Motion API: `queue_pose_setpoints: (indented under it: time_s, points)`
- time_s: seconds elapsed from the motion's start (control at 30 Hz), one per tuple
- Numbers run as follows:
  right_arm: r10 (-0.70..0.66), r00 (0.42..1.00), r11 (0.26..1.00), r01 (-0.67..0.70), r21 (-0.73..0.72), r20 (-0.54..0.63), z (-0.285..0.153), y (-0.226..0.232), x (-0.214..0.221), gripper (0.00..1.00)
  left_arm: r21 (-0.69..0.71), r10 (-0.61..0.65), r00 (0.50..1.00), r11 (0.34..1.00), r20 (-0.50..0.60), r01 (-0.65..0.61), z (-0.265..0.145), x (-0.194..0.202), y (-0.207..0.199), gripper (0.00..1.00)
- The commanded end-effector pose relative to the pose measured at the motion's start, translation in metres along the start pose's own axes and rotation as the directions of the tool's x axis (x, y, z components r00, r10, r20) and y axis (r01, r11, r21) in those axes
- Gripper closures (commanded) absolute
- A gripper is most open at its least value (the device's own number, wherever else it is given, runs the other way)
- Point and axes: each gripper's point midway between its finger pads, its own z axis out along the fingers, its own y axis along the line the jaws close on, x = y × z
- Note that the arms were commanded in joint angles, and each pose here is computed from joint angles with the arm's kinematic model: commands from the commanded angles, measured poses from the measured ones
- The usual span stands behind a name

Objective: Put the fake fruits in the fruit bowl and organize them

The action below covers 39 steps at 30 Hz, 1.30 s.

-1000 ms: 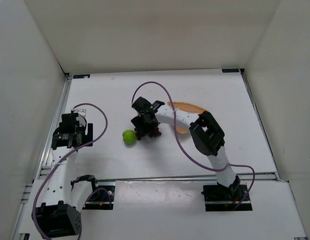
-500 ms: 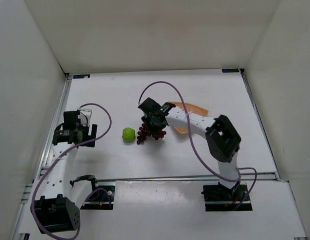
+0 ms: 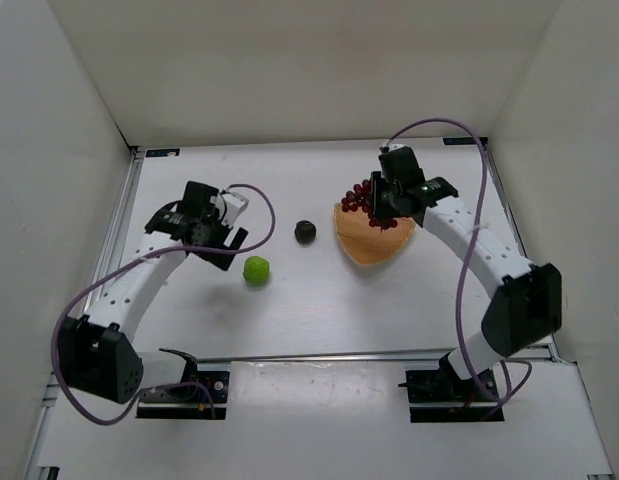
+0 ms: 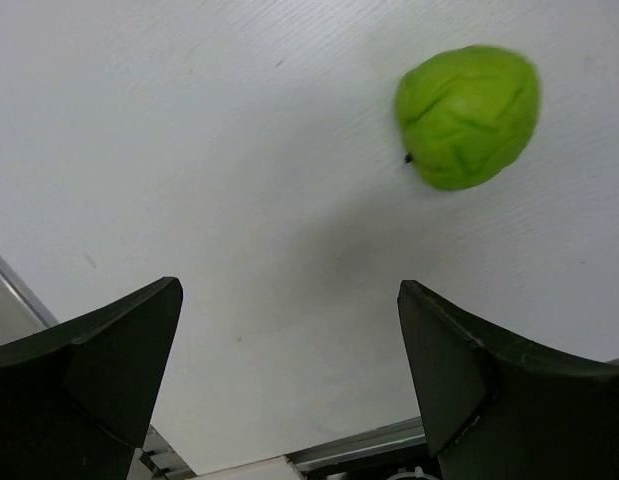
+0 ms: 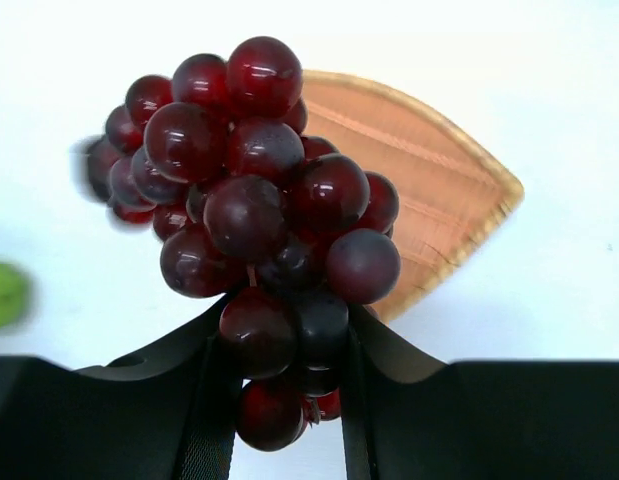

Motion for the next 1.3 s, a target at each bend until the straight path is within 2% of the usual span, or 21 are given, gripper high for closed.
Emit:
queue_pose_setpoints:
  time_s: [0.0, 0.03, 0.07, 0.1, 0.17, 0.2, 0.37, 0.47, 0.67, 0.8, 0.83, 1.0, 1.1, 1.2, 1.27]
  points:
    - [0.010, 0.988, 1.000, -0.010, 0.003, -0.155, 0.037, -0.008, 0.037, 0.69, 0.066, 0.052, 0.998, 0.996, 0.021, -0.054, 0.003, -0.029, -0.024, 0.00]
    - [0.010, 0.987, 1.000, -0.011, -0.005, -0.162, 0.042, -0.006, 0.036, 0.64, 0.084, 0.088, 0.996, 0.992, 0.030, -0.090, 0.004, -0.038, -0.035, 0.00]
    - [0.018, 0.983, 1.000, -0.017, 0.010, -0.181, 0.047, -0.011, 0.038, 0.35, 0.098, 0.107, 0.994, 0.989, 0.015, -0.108, 0.007, -0.038, -0.042, 0.00]
    - [0.023, 0.976, 0.999, -0.018, 0.027, -0.215, 0.058, -0.015, 0.044, 0.22, 0.116, 0.128, 0.992, 0.985, -0.012, -0.126, 0.015, -0.036, -0.049, 0.00]
    - [0.021, 0.970, 0.999, -0.013, 0.036, -0.244, 0.061, -0.014, 0.042, 0.03, 0.140, 0.189, 0.981, 0.973, -0.031, -0.183, 0.022, -0.035, -0.065, 0.00]
    - [0.021, 0.970, 0.999, -0.010, 0.046, -0.241, 0.060, -0.015, 0.039, 0.00, 0.138, 0.206, 0.978, 0.970, -0.035, -0.200, 0.023, -0.037, -0.069, 0.00]
    - [0.035, 0.986, 0.999, -0.029, 0.044, -0.162, 0.037, -0.016, 0.018, 0.00, 0.201, 0.329, 0.941, 0.930, -0.082, -0.308, 0.043, -0.034, -0.101, 0.00]
    - [0.050, 0.993, 0.999, -0.047, 0.027, -0.104, 0.015, -0.015, 0.006, 0.00, 0.207, 0.345, 0.931, 0.925, -0.115, -0.317, 0.060, -0.032, -0.106, 0.00]
    - [0.074, 0.997, 0.997, -0.073, 0.030, -0.025, -0.021, -0.025, 0.001, 0.00, 0.093, 0.362, 0.906, 0.932, -0.220, -0.350, 0.100, -0.035, -0.089, 0.00]
    - [0.120, 0.992, 0.992, -0.121, 0.030, 0.031, -0.041, -0.036, -0.005, 0.00, 0.082, 0.368, 0.893, 0.930, -0.257, -0.360, 0.105, -0.028, -0.085, 0.21]
    - [0.123, 0.991, 0.992, -0.125, 0.028, 0.060, -0.050, -0.037, -0.010, 0.00, 0.086, 0.371, 0.889, 0.929, -0.268, -0.361, 0.104, -0.025, -0.085, 0.32]
    - [0.149, 0.978, 0.988, -0.153, 0.022, 0.144, -0.072, -0.042, -0.028, 0.00, 0.116, 0.385, 0.884, 0.923, -0.265, -0.367, 0.086, -0.028, -0.085, 0.69]
    - [0.180, 0.969, 0.982, -0.187, 0.025, 0.168, -0.077, -0.045, -0.034, 0.00, 0.105, 0.367, 0.904, 0.930, -0.220, -0.352, 0.070, -0.059, -0.084, 0.70]
    - [0.240, 0.952, 0.968, -0.249, 0.024, 0.190, -0.078, -0.051, -0.035, 0.00, 0.087, 0.366, 0.929, 0.929, -0.059, -0.360, 0.048, -0.119, -0.101, 0.70]
    - [0.272, 0.940, 0.955, -0.290, 0.064, 0.203, -0.073, -0.061, -0.033, 0.00, 0.067, 0.400, 0.914, 0.912, 0.070, -0.405, 0.045, -0.164, -0.123, 0.70]
